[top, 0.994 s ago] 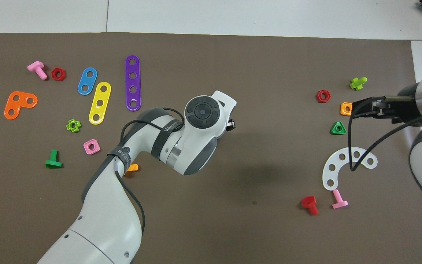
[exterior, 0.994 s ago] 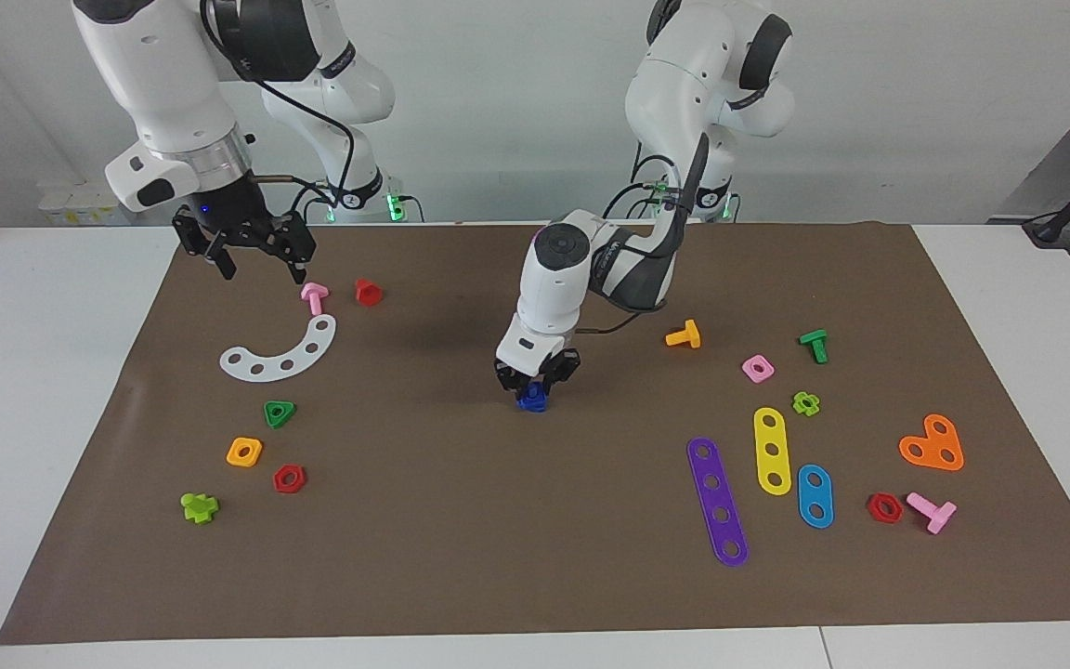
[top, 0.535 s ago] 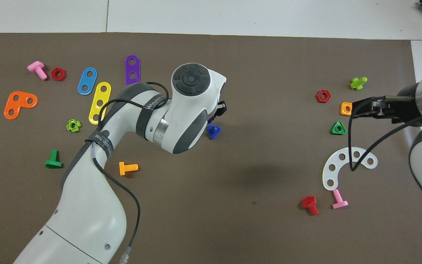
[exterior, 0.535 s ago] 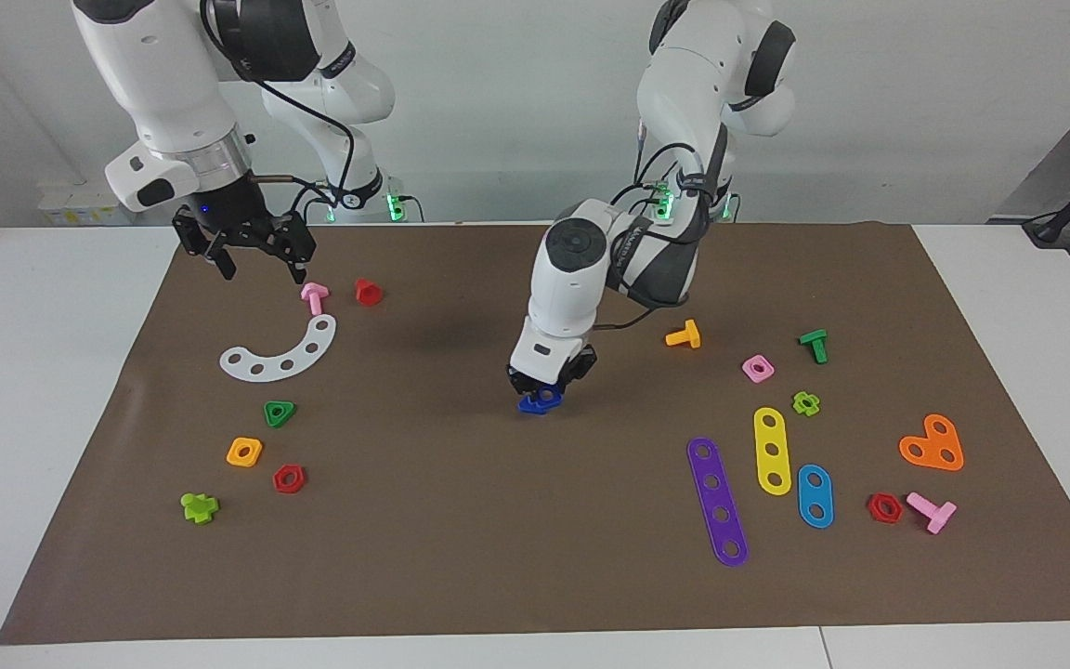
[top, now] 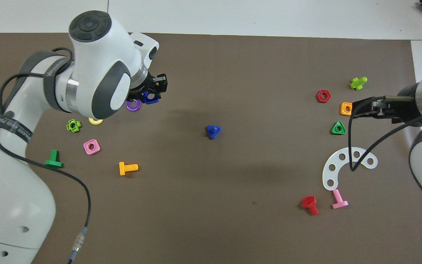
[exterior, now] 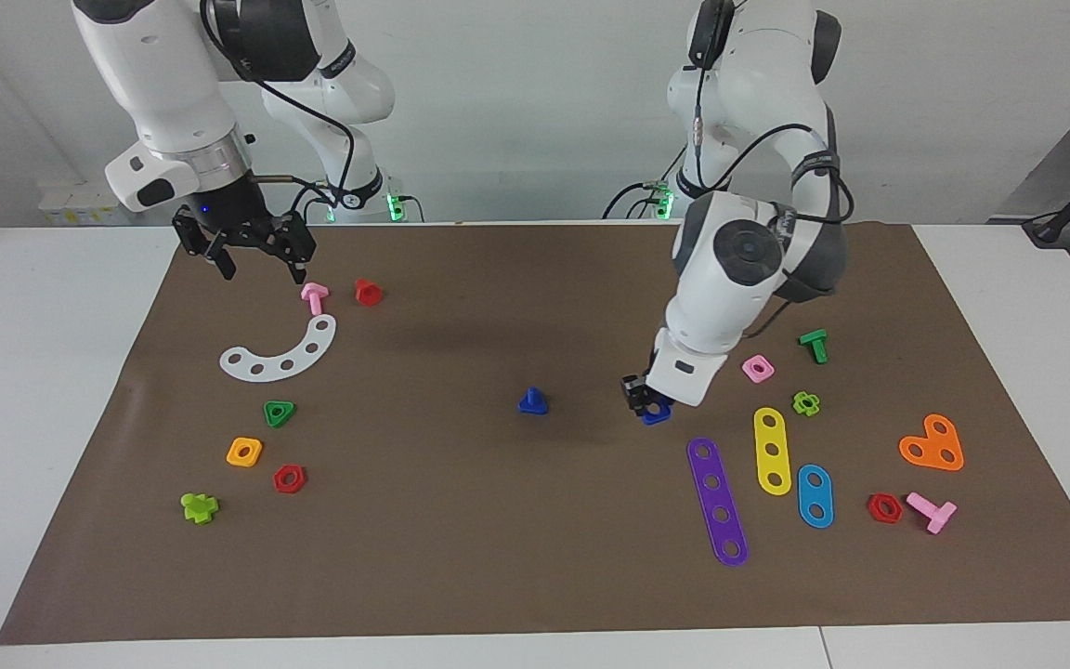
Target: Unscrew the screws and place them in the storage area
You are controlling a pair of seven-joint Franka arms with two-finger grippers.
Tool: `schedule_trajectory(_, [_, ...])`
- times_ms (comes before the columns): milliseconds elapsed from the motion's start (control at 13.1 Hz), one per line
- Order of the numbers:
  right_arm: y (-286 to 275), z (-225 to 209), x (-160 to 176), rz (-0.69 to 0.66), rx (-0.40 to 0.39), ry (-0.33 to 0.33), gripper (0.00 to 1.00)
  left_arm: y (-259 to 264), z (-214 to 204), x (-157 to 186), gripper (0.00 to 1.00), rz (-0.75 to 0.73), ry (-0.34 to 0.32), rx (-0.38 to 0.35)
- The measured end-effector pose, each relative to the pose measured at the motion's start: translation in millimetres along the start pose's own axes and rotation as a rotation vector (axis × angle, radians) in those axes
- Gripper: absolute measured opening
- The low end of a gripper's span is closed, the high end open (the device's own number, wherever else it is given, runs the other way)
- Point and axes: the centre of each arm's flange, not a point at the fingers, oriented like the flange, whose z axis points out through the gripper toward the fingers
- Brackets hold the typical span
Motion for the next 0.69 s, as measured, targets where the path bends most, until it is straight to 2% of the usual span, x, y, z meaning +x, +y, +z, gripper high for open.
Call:
schedule_trajectory(229, [0, 0, 0, 0.0, 0.0, 0.0, 1.0, -60, 23, 9, 0.47, 0.124, -0.048, 0.005])
schedule_trajectory(382, [0, 0, 0, 0.0, 0.0, 0.0, 1.0, -74, 49, 2, 0.47, 0.181, -0.03, 0.0])
schedule_trajectory(688, [-4, 2, -3, -0.008, -0.002, -0.014, 1.0, -93, 110, -34, 0.47, 0.306, 0.012, 0.0])
